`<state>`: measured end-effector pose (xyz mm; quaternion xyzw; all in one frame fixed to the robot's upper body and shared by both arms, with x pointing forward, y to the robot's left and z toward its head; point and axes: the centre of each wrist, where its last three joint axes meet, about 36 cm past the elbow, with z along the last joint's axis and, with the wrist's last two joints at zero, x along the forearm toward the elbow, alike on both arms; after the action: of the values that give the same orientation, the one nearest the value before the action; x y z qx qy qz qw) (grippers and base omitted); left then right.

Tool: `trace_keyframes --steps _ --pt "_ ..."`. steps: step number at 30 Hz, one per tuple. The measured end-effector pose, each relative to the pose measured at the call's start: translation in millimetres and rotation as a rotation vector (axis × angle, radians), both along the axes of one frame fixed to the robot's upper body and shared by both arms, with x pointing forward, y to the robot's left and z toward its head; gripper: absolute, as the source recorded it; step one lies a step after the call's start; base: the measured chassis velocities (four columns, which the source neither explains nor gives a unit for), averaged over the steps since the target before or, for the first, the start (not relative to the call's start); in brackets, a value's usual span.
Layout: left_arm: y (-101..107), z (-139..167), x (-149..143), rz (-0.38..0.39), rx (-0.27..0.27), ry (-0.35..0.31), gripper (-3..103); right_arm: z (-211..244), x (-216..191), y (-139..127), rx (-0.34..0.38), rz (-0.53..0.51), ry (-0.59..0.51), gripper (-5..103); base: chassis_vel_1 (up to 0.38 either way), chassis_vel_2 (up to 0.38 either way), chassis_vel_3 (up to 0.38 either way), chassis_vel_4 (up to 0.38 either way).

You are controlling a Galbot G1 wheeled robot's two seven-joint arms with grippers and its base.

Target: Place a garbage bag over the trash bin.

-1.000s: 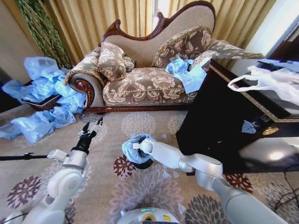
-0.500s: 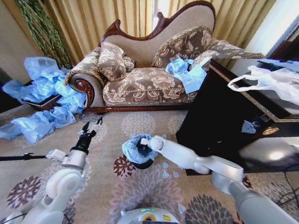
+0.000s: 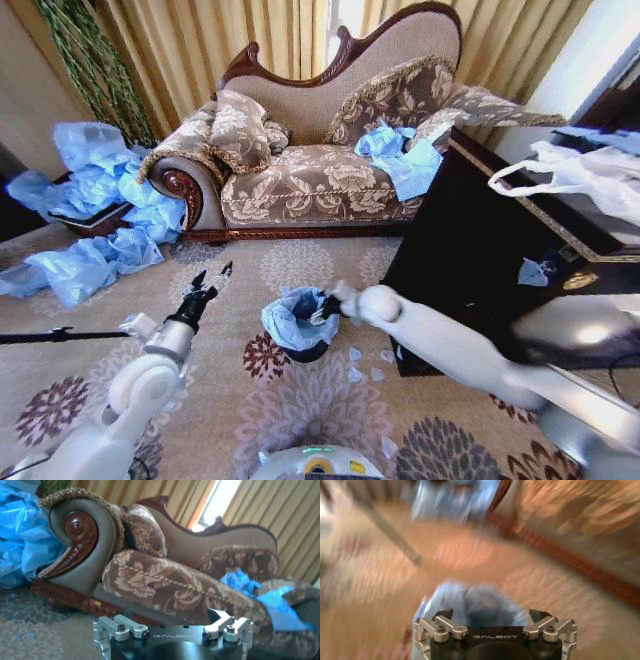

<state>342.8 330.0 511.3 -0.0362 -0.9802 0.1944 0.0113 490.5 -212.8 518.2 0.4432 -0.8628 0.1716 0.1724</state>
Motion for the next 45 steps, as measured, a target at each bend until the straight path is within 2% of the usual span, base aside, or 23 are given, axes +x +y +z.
trace_keyframes --steps 2,3,4,5,7,8,10,11,12,15,16,18,20,21,23,24,26,30,32,34,38,42,45 --pt "4.5 -5.8 -1.9 0.013 0.038 0.029 100 17.6 -26.9 -36.5 0.147 -0.088 -0.063 100 0.000 0.000 0.000 0.000" --pt "7.7 -12.0 -9.7 0.029 0.075 0.046 100 20.8 -43.3 -53.3 0.236 -0.163 -0.098 100 0.000 0.000 0.000 0.000" --pt "7.7 -12.0 -9.7 0.029 0.075 0.046 100 20.8 -43.3 -53.3 0.236 -0.163 -0.098 100 0.000 0.000 0.000 0.000" --pt "9.8 -16.1 -19.8 0.039 0.106 0.053 100 15.7 -55.7 -59.6 0.291 -0.230 -0.117 100 0.000 0.000 0.000 0.000" --pt "10.9 -25.4 -54.3 0.058 0.173 0.058 100 3.3 -78.0 -57.3 0.403 -0.353 -0.142 100 0.000 0.000 0.000 0.000" --pt "10.9 -25.4 -54.3 0.058 0.173 0.058 100 3.3 -78.0 -57.3 0.403 -0.353 -0.142 100 0.000 0.000 0.000 0.000" --pt "2.4 -25.9 -77.2 0.053 0.200 0.047 100 2.3 -111.9 -51.6 0.513 -0.457 -0.167 100 0.000 0.000 0.000 0.000" --pt "-2.4 -23.5 -83.4 0.047 0.203 0.035 100 1.6 -128.3 -49.3 0.547 -0.503 -0.173 100 0.000 0.000 0.000 0.000" --pt "-2.4 -23.5 -83.4 0.047 0.203 0.035 100 1.6 -128.3 -49.3 0.547 -0.503 -0.173 100 0.000 0.000 0.000 0.000" --pt "-16.2 -10.6 -97.4 0.049 0.210 -0.014 100 0.3 -182.5 -43.6 0.632 -0.660 -0.230 100 0.000 0.000 0.000 0.000" --pt "-16.2 -10.6 -97.4 0.049 0.210 -0.014 100 0.3 -182.5 -43.6 0.632 -0.660 -0.230 100 0.000 0.000 0.000 0.000" --pt "-24.7 -2.0 -105.6 0.058 0.207 -0.041 100 -1.2 -212.9 -40.1 0.654 -0.758 -0.281 100 0.000 0.000 0.000 0.000" --pt "-27.4 0.2 -108.0 0.061 0.204 -0.047 100 -1.6 -221.8 -39.0 0.641 -0.793 -0.323 100 0.000 0.000 0.000 0.000" --pt "-30.9 2.6 -111.4 0.067 0.195 -0.053 100 -2.5 -231.4 -39.9 0.598 -0.844 -0.405 100 0.000 0.000 0.000 0.000" --pt "-34.5 3.8 -114.9 0.081 0.183 -0.057 100 -1.8 -244.5 -42.1 0.493 -0.876 -0.505 100 0.000 0.000 0.000 0.000" --pt "-34.5 3.8 -114.9 0.081 0.183 -0.057 100 -1.8 -244.5 -42.1 0.493 -0.876 -0.505 100 0.000 0.000 0.000 0.000" --pt "-37.6 3.2 -116.4 0.089 0.178 -0.059 100 -0.7 -258.2 -36.9 0.447 -0.880 -0.505 100 0.000 0.000 0.000 0.000" --pt "-43.3 4.2 -119.4 0.081 0.180 -0.063 100 -3.6 -265.4 -30.5 0.447 -0.894 -0.478 100 0.000 0.000 0.000 0.000" --pt "-44.9 4.1 -121.0 0.078 0.194 -0.067 100 -4.3 -266.0 -29.1 0.451 -0.899 -0.477 100 0.000 0.000 0.000 0.000" --pt "-49.1 1.6 -126.5 0.070 0.243 -0.078 100 -7.0 -268.1 -24.0 0.463 -0.910 -0.467 100 0.000 0.000 0.000 0.000" --pt "-55.0 -4.3 -140.0 0.041 0.241 -0.033 100 -11.5 -268.5 -17.8 0.481 -0.923 -0.457 100 0.000 0.000 0.000 0.000" --pt "-49.3 -4.9 -145.9 0.024 0.330 -0.034 100 -11.0 -267.7 -17.4 0.491 -0.899 -0.459 100 0.000 0.000 0.000 0.000" --pt "-47.2 -5.6 -149.2 0.025 0.341 -0.014 100 -10.3 -267.4 -17.3 0.490 -0.903 -0.449 100 0.000 0.000 0.000 0.000"
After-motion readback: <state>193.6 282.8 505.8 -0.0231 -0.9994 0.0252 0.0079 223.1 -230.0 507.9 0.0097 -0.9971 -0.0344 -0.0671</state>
